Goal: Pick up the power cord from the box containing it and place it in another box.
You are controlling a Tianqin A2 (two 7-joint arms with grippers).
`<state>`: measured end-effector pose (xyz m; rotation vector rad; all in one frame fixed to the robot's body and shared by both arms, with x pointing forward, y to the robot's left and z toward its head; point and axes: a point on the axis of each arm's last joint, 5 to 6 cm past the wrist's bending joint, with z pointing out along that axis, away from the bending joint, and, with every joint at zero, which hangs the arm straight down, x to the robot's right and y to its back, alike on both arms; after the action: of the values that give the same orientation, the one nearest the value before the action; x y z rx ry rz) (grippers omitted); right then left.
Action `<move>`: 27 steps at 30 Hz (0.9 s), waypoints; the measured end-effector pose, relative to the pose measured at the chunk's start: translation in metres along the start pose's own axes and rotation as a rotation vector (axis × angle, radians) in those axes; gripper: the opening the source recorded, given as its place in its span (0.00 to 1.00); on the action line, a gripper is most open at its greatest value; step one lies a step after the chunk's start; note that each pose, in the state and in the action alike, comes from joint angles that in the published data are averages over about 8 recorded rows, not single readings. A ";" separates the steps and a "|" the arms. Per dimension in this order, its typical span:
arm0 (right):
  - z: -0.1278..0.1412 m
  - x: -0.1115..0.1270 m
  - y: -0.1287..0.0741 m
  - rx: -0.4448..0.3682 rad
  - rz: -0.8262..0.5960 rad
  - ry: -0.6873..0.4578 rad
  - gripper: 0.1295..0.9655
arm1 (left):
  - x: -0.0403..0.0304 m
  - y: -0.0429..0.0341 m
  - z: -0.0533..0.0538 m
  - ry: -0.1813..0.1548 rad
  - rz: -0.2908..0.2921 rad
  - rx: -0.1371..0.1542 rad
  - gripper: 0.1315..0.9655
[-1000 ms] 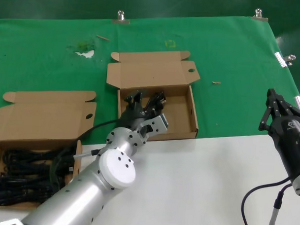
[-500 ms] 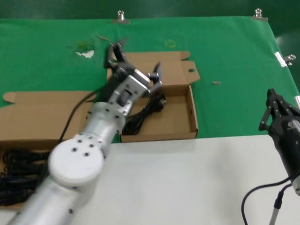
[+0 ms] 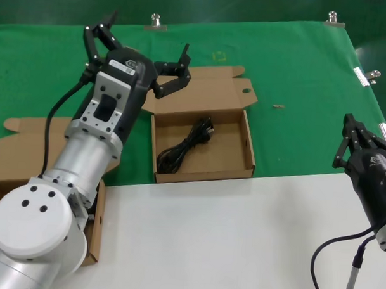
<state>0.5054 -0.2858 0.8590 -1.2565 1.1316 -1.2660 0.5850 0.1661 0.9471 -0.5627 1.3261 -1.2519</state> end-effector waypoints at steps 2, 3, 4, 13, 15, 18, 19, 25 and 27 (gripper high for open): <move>0.000 0.000 0.000 0.000 0.000 0.000 0.01 | -0.0007 0.0023 -0.002 -0.004 -0.007 -0.006 0.92; 0.000 0.000 0.000 0.000 0.000 0.000 0.01 | -0.0011 0.0033 -0.003 -0.006 -0.011 -0.009 0.93; 0.000 0.000 0.000 0.000 0.001 -0.001 0.01 | -0.0016 0.0045 -0.004 -0.009 -0.015 -0.013 0.95; 0.000 -0.001 0.001 -0.001 0.002 -0.002 0.04 | -0.0068 0.0160 -0.017 -0.034 -0.061 -0.046 0.98; 0.000 -0.001 0.001 -0.002 0.002 -0.003 0.04 | -0.0081 0.0187 -0.020 -0.040 -0.071 -0.053 0.99; 0.001 -0.001 0.001 -0.002 0.003 -0.003 0.08 | -0.0099 0.0227 -0.024 -0.049 -0.086 -0.065 1.00; 0.001 -0.001 0.001 -0.002 0.003 -0.003 0.10 | -0.0106 0.0240 -0.026 -0.052 -0.091 -0.069 1.00; 0.001 -0.002 0.001 -0.003 0.004 -0.005 0.17 | -0.0143 0.0319 -0.036 -0.071 -0.120 -0.092 1.00; 0.001 -0.002 0.001 -0.003 0.004 -0.005 0.22 | -0.0156 0.0345 -0.039 -0.077 -0.129 -0.100 1.00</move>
<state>0.5062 -0.2838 0.8576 -1.2584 1.1323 -1.2580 0.5645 0.2036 0.9132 -0.7707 1.3096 -1.2601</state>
